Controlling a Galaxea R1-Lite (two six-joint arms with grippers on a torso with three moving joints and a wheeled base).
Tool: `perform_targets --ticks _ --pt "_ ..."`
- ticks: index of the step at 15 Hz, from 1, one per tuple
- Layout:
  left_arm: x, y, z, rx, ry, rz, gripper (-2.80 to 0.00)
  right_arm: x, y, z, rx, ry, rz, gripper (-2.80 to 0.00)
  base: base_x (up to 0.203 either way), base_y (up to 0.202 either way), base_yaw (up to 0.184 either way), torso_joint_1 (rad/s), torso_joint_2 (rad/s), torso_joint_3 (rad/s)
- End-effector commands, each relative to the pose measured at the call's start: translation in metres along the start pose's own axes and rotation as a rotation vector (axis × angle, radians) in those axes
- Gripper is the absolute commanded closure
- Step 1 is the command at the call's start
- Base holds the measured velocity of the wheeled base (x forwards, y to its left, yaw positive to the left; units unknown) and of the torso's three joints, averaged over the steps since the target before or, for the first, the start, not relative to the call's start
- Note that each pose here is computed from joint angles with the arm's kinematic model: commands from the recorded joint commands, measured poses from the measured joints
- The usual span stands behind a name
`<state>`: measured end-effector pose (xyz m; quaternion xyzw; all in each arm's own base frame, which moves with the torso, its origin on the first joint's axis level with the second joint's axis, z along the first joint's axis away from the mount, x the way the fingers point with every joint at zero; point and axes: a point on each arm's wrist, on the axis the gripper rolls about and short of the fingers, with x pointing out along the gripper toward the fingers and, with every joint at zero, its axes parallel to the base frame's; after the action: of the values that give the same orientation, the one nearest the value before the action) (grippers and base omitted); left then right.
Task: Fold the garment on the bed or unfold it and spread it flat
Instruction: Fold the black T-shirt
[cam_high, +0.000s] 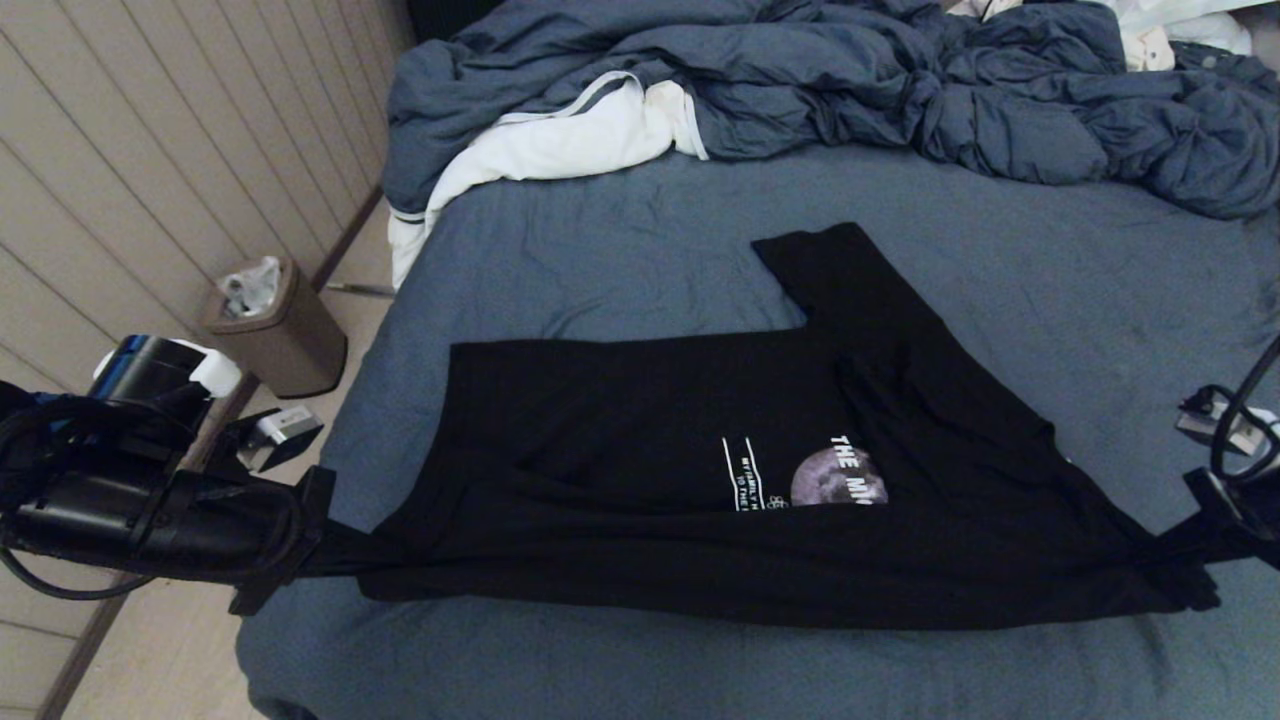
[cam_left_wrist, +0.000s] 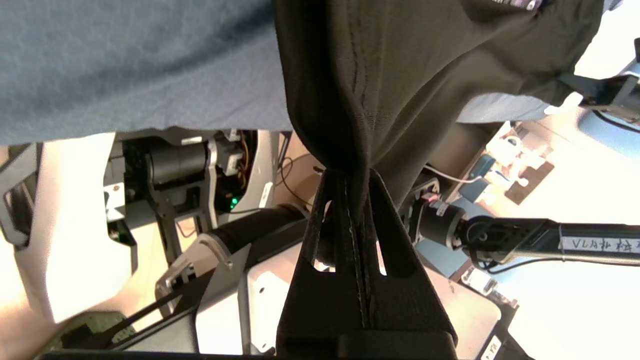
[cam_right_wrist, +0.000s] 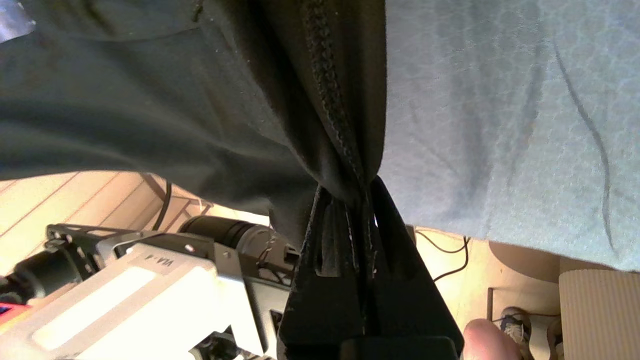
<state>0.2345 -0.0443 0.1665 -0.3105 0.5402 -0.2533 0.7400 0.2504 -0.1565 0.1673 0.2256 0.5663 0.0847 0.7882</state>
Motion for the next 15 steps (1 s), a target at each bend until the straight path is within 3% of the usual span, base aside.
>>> perform_targets --ticks 1,5,6,15 --pt "0.002 0.002 -0.002 -0.013 0.016 -0.010 0.00 0.007 -0.004 -0.004 0.009 0.012 0.008 0.00 0.000 0.000 0.000 0.000 0.00 0.000" --pt "0.002 0.002 -0.001 -0.014 0.017 -0.015 0.00 0.007 -0.005 -0.003 0.004 0.002 0.004 0.00 0.000 0.000 0.000 0.000 0.00 0.000" --pt "0.001 0.001 -0.001 -0.012 0.016 -0.016 -2.80 0.007 -0.006 -0.002 -0.002 -0.010 -0.001 -2.80 0.000 0.000 0.000 0.000 0.00 0.000" --pt "-0.009 -0.001 -0.004 -0.006 -0.019 -0.022 -2.80 0.004 -0.006 -0.001 -0.008 -0.031 -0.007 -2.80 0.000 0.000 0.000 0.000 0.00 0.000"
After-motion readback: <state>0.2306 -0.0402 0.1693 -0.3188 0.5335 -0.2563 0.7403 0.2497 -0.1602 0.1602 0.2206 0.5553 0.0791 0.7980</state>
